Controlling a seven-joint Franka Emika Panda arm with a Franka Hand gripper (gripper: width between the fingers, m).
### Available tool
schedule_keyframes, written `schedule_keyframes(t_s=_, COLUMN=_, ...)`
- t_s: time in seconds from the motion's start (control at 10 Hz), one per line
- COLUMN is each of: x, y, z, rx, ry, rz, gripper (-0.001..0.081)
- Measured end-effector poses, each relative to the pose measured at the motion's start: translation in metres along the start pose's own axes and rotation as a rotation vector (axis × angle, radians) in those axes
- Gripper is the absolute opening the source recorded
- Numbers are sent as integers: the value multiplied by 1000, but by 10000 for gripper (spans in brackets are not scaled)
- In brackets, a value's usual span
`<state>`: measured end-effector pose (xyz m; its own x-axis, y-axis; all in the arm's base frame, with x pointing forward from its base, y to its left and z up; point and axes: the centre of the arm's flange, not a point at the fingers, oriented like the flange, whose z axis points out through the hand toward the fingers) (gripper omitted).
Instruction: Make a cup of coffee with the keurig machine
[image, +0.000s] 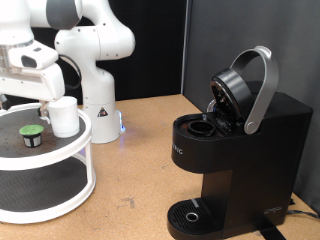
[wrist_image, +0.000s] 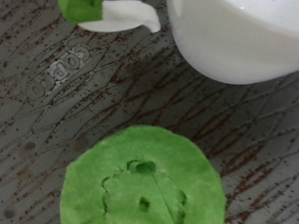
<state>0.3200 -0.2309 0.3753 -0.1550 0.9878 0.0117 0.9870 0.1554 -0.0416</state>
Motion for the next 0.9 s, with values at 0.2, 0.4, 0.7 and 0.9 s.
schedule_keyframes(t_s=0.2, x=-1, y=3, z=13, rx=17, ry=-11, rz=1, gripper=807)
schedule_keyframes(t_s=0.4, x=-2, y=5, z=27, rx=15, ry=-24, rz=0, gripper=807)
schedule_keyframes(t_s=0.7, x=-2, y=6, z=43, rx=2, ry=-30, rz=0, gripper=807)
schedule_keyframes(t_s=0.9, x=-1, y=5, z=49, rx=-19, ry=-18, rz=-5, gripper=807)
